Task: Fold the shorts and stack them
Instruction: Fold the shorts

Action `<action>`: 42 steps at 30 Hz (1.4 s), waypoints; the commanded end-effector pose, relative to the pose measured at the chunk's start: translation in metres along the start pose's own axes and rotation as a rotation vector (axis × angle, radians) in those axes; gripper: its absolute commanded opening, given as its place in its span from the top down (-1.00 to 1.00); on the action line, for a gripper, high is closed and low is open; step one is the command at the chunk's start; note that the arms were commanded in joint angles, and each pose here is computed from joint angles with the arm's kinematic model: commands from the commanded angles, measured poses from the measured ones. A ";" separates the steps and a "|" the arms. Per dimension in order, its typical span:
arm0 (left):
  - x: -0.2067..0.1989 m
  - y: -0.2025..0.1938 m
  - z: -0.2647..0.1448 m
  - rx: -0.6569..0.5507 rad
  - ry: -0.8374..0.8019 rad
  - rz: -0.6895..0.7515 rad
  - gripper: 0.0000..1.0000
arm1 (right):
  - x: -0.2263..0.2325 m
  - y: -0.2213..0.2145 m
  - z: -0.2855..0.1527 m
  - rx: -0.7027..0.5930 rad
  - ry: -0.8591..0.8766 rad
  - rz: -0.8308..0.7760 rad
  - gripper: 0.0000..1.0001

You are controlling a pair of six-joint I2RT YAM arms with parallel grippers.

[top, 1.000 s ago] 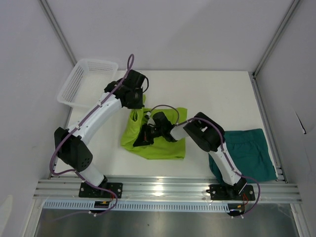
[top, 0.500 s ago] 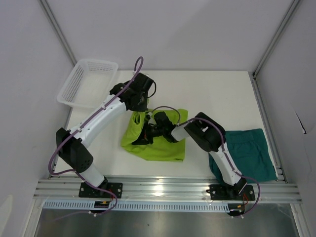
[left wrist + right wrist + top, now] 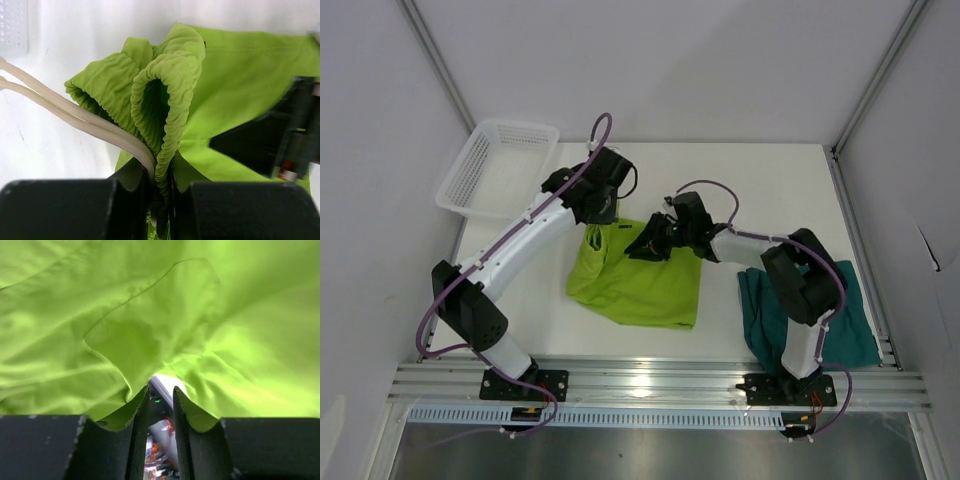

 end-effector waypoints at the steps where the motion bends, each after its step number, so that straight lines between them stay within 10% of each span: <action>1: 0.000 0.013 -0.018 -0.092 0.007 -0.016 1.00 | -0.025 0.003 -0.040 -0.069 -0.209 -0.090 0.42; 13: -0.022 -0.003 -0.015 -0.111 0.086 0.037 1.00 | -0.110 0.018 -0.125 -0.206 -0.658 -0.235 -0.02; 29: -0.084 -0.044 -0.004 -0.111 0.197 0.145 1.00 | -0.157 0.036 -0.098 -0.116 -0.702 -0.203 0.77; 42: -0.153 -0.085 0.018 -0.045 0.093 0.066 1.00 | -0.167 0.034 -0.100 -0.112 -0.670 -0.160 0.82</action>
Point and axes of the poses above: each gripper's point midway between its finger pads, its own z axis out along the fingers, its own x axis along the line the jaws close on, y = z × x, the point moved 1 cm from there along -z, back along the fingers, and after that the axes turned 8 degrees about -z, right-handed, at the moved point
